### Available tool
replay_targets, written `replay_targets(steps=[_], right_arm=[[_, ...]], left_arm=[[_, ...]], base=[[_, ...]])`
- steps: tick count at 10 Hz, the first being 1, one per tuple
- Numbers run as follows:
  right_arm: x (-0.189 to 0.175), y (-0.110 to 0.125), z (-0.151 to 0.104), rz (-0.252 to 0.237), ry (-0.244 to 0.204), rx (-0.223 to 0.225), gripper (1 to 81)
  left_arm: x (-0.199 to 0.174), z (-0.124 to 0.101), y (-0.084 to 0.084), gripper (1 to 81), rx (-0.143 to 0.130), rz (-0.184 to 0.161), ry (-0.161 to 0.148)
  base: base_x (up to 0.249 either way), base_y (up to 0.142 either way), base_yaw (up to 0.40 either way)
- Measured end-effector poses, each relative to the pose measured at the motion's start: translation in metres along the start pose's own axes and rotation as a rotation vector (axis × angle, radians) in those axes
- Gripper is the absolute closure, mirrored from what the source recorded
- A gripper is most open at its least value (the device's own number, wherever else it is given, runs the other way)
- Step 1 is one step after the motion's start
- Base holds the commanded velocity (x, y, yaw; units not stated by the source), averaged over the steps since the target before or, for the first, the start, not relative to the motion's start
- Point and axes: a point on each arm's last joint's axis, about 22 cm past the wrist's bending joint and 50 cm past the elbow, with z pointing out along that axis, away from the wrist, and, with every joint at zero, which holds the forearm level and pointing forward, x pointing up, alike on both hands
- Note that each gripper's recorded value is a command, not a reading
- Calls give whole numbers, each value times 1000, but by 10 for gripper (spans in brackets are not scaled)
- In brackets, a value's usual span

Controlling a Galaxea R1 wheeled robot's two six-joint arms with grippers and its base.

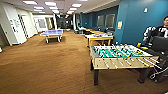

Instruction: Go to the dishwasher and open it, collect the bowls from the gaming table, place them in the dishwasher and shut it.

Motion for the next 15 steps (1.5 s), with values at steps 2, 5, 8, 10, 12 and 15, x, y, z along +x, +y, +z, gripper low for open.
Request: replay_targets(steps=[2,5,8,10,12,15], right_arm=[[1,1,1,0,3,-8,10],[-4,-1,4,2,-5,-11,10],[-2,2,3,2,-1,-16,10],[-3,2,3,2,-3,-16,10],[-2,2,3,2,1,-16,10],[-2,2,3,2,-1,-16,10]], left_arm=[[-3,0,1,10,0,-1,-5],[-3,0,0,10,0,-1,-4],[-3,0,1,10,-1,-1,-4],[-2,0,0,10,0,-1,-4],[-3,0,0,10,0,-1,-7],[0,0,-2,10,3,-1,-3]], base=[[0,0,236],[0,0,192],[0,0,164],[0,31,54],[0,0,0],[0,0,0]])
